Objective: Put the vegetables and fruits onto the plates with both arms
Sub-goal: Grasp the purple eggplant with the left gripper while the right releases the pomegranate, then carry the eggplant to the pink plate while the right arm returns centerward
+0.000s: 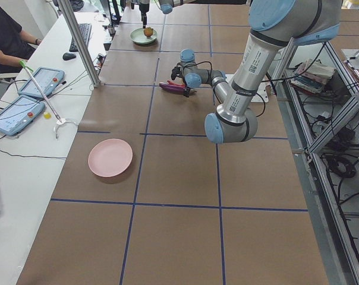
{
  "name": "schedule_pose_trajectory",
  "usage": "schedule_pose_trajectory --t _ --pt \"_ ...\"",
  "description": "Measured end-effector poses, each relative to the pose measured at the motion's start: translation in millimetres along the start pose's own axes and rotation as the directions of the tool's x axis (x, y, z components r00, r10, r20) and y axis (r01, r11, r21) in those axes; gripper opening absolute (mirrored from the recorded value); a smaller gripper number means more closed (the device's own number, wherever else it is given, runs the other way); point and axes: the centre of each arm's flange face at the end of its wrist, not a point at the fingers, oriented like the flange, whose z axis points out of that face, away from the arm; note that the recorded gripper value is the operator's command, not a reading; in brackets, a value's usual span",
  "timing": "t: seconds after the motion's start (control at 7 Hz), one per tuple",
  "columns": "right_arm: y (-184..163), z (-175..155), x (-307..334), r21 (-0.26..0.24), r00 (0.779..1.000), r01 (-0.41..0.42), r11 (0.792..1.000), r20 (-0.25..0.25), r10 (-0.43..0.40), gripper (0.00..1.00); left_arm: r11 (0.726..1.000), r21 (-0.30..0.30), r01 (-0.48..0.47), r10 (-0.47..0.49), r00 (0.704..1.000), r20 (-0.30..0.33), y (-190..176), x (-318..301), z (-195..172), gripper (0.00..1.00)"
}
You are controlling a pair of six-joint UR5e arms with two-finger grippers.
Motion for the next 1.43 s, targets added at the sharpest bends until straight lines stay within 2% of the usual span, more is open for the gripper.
schedule_pose_trajectory --t 0.43,0.57,0.71,0.86,1.0,1.43 --pt "6 -2 1 0.003 1.000 0.002 1.000 0.003 -0.002 1.00 1.000 -0.004 -0.001 0.001 1.000 0.003 1 0 3 0.61" --pt "7 -2 1 0.004 1.000 0.003 1.000 0.003 -0.003 1.00 1.000 0.004 -0.001 0.001 1.000 0.007 0 -1 3 0.45" --pt "8 -3 1 0.005 1.000 0.004 1.000 0.004 -0.004 1.00 1.000 0.028 -0.003 0.002 1.000 0.016 -3 -2 2 0.23" --pt "8 -4 1 0.006 1.000 0.004 1.000 0.004 -0.004 1.00 0.998 0.061 -0.008 0.007 1.000 0.018 -9 -4 -1 0.06" --pt "9 -4 1 0.006 1.000 0.004 1.000 0.004 -0.004 1.00 0.996 0.092 -0.011 0.010 1.000 0.014 -16 -8 -7 0.00" --pt "11 -5 0 0.004 1.000 0.005 1.000 0.012 -0.005 1.00 0.986 0.165 0.034 -0.038 0.999 0.021 -50 -33 -36 0.00"
